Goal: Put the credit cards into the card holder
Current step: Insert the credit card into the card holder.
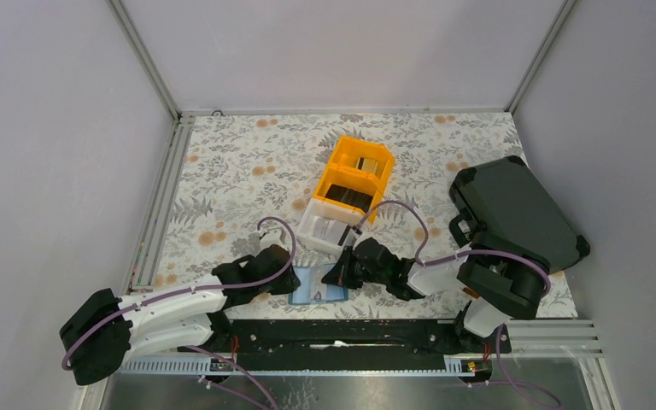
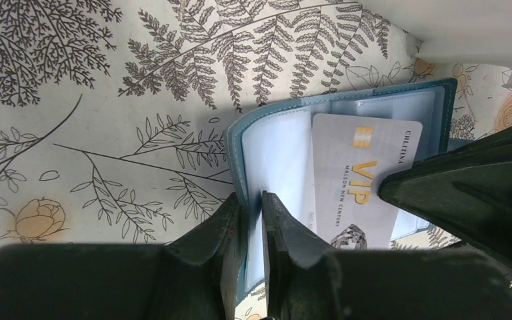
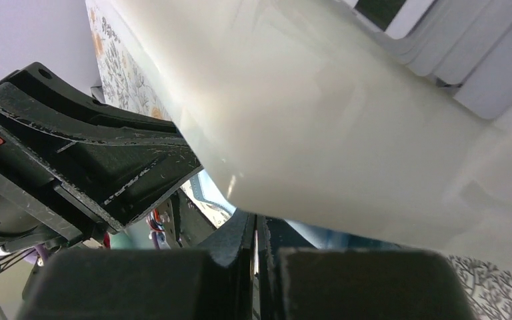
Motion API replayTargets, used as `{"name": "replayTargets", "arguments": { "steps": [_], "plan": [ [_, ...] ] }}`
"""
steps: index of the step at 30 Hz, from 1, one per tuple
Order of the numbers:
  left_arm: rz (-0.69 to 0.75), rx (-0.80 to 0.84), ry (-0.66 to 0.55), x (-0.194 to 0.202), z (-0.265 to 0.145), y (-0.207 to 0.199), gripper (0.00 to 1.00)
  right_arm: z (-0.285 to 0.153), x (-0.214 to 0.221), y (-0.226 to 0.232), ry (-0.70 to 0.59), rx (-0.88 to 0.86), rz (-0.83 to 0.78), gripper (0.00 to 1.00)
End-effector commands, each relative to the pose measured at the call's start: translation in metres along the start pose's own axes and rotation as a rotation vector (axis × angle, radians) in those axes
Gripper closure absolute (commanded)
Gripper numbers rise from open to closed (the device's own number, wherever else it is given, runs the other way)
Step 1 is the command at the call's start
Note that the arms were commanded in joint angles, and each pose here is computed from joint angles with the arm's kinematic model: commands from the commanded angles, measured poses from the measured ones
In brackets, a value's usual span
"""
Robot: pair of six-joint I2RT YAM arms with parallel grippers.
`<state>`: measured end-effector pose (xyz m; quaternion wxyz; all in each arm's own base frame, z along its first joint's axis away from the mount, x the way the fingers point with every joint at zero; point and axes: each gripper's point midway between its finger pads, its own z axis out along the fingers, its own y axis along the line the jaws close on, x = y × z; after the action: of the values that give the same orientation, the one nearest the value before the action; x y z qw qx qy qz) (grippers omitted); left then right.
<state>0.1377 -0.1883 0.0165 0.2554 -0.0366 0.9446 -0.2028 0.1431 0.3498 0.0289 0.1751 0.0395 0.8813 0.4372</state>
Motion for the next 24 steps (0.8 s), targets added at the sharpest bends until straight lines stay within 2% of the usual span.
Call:
{"name": "replayTargets", "arguments": {
  "steps": [1, 9, 16, 24],
  "plan": [
    [0.023, -0.053, 0.068, 0.020, 0.001, 0.021, 0.81, 0.007, 0.013, -0.002, 0.071, 0.028, -0.003, 1.00],
    [0.027, -0.048, 0.071, 0.020, 0.001, 0.019, 0.77, 0.012, 0.016, -0.004, 0.098, 0.056, 0.001, 1.00],
    [0.022, -0.031, 0.068, 0.019, 0.000, 0.016, 0.59, 0.017, 0.016, -0.006, 0.111, 0.087, -0.006, 1.00],
    [0.009, -0.032, 0.058, 0.018, -0.002, 0.017, 0.58, 0.009, 0.011, -0.010, 0.079, 0.115, -0.010, 0.80]
  ]
}}
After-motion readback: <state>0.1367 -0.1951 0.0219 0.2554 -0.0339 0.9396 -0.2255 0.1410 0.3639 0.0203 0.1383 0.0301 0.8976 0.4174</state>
